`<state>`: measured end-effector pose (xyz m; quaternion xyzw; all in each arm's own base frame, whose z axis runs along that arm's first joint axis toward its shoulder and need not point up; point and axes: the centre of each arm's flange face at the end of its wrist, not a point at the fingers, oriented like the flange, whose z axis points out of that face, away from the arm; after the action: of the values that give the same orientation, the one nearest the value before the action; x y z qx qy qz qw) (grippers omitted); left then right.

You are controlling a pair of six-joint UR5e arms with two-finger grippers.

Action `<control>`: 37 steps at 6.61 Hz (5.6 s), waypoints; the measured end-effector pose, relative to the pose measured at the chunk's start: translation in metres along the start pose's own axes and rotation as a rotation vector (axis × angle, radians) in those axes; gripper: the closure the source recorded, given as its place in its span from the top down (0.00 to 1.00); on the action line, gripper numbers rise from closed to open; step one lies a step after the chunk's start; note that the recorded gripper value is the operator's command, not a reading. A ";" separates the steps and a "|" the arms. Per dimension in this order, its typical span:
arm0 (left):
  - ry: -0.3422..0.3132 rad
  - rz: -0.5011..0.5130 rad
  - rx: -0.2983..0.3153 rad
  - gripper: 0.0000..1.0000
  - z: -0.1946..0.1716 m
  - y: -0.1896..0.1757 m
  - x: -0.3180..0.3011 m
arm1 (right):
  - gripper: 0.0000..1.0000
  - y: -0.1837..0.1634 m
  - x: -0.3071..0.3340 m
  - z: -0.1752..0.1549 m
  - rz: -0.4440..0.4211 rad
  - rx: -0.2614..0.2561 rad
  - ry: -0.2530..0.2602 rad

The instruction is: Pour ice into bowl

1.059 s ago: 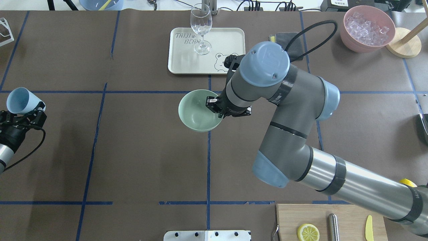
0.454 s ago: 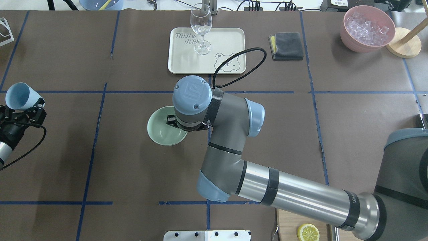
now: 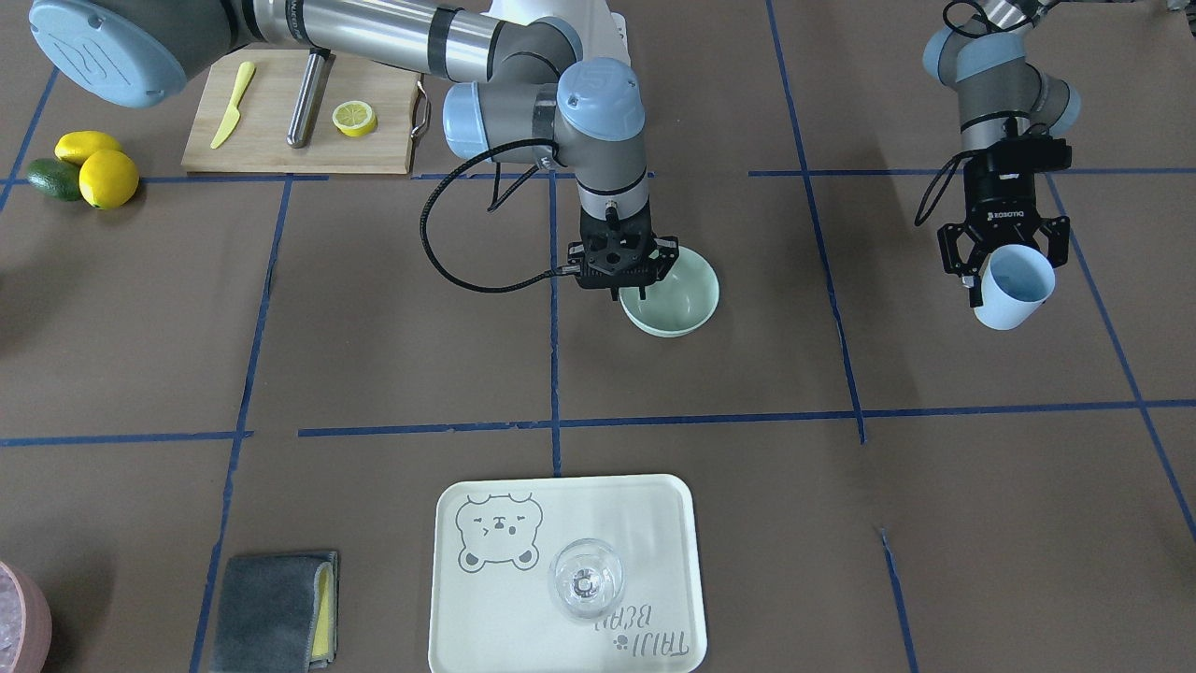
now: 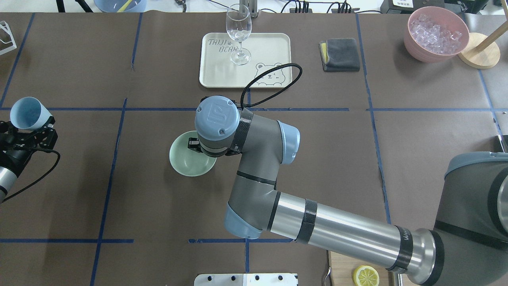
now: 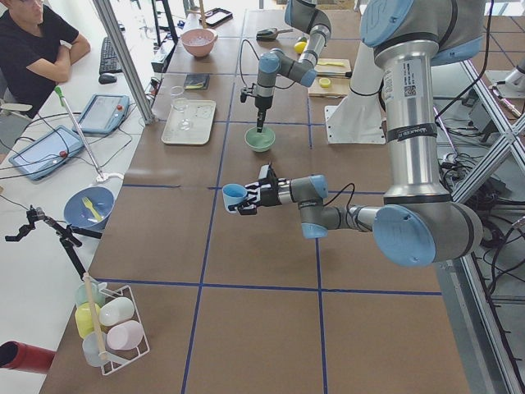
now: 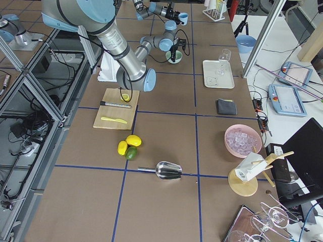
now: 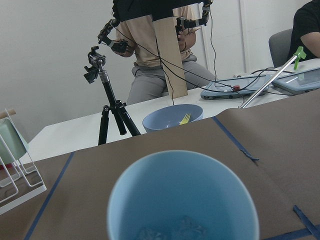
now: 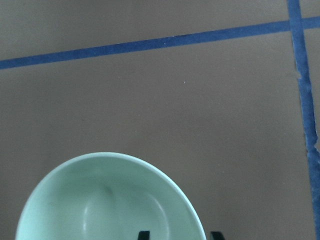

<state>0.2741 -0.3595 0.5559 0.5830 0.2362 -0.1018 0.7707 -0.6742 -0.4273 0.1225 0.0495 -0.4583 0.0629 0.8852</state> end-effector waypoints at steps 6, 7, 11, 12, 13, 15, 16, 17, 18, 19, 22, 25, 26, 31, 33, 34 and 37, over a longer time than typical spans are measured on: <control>-0.067 0.296 -0.058 0.00 -0.003 -0.060 0.150 | 1.00 -0.050 0.111 -0.082 0.027 -0.057 -0.042; -0.083 0.364 -0.039 0.00 -0.013 -0.059 0.177 | 1.00 -0.056 0.139 -0.085 0.010 -0.057 -0.034; -0.083 0.659 0.021 0.00 -0.040 -0.059 0.238 | 1.00 -0.059 0.177 -0.085 -0.008 -0.053 -0.018; -0.115 0.782 0.043 0.00 -0.040 -0.062 0.246 | 1.00 -0.059 0.180 -0.084 -0.008 -0.052 -0.014; -0.157 0.901 0.062 0.00 -0.037 -0.064 0.255 | 1.00 -0.059 0.181 -0.083 -0.009 -0.051 -0.013; -0.181 1.087 0.064 0.00 -0.036 -0.069 0.273 | 1.00 -0.059 0.180 -0.083 -0.009 -0.049 -0.013; -0.186 1.203 0.061 0.00 -0.036 -0.077 0.282 | 1.00 -0.059 0.180 -0.084 -0.009 -0.048 -0.014; -0.203 1.340 0.056 0.00 -0.036 -0.082 0.288 | 1.00 -0.059 0.179 -0.084 -0.008 -0.047 -0.015; -0.239 1.481 0.047 0.00 -0.035 -0.083 0.289 | 1.00 -0.059 0.179 -0.084 -0.007 -0.047 -0.015; -0.271 1.593 0.035 0.00 -0.034 -0.079 0.289 | 1.00 -0.060 0.179 -0.085 -0.006 -0.046 -0.016; -0.338 1.780 0.013 0.00 -0.034 -0.076 0.288 | 1.00 -0.060 0.177 -0.086 0.002 -0.044 -0.020; -0.341 1.784 0.015 0.00 -0.036 -0.078 0.289 | 1.00 -0.060 0.176 -0.087 0.004 -0.043 -0.022; -0.338 1.765 0.023 0.00 -0.039 -0.085 0.289 | 1.00 -0.060 0.175 -0.088 0.004 -0.043 -0.023; -0.125 1.600 0.070 0.00 -0.047 -0.103 0.287 | 1.00 -0.058 0.167 -0.091 0.001 -0.040 -0.033; -0.033 1.418 0.056 0.00 -0.046 -0.091 0.261 | 1.00 -0.058 0.162 -0.094 -0.003 -0.037 -0.041; -0.007 1.354 0.040 0.00 -0.050 -0.088 0.236 | 1.00 -0.057 0.157 -0.095 -0.004 -0.036 -0.046; 0.028 1.190 -0.003 0.00 -0.045 -0.077 0.171 | 1.00 -0.047 0.126 -0.094 0.012 -0.046 -0.063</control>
<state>0.3780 -0.3195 0.3981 0.6154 -0.1211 0.3558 0.6929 -0.5191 -0.4521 0.1704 0.0284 -0.4875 0.0561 0.8709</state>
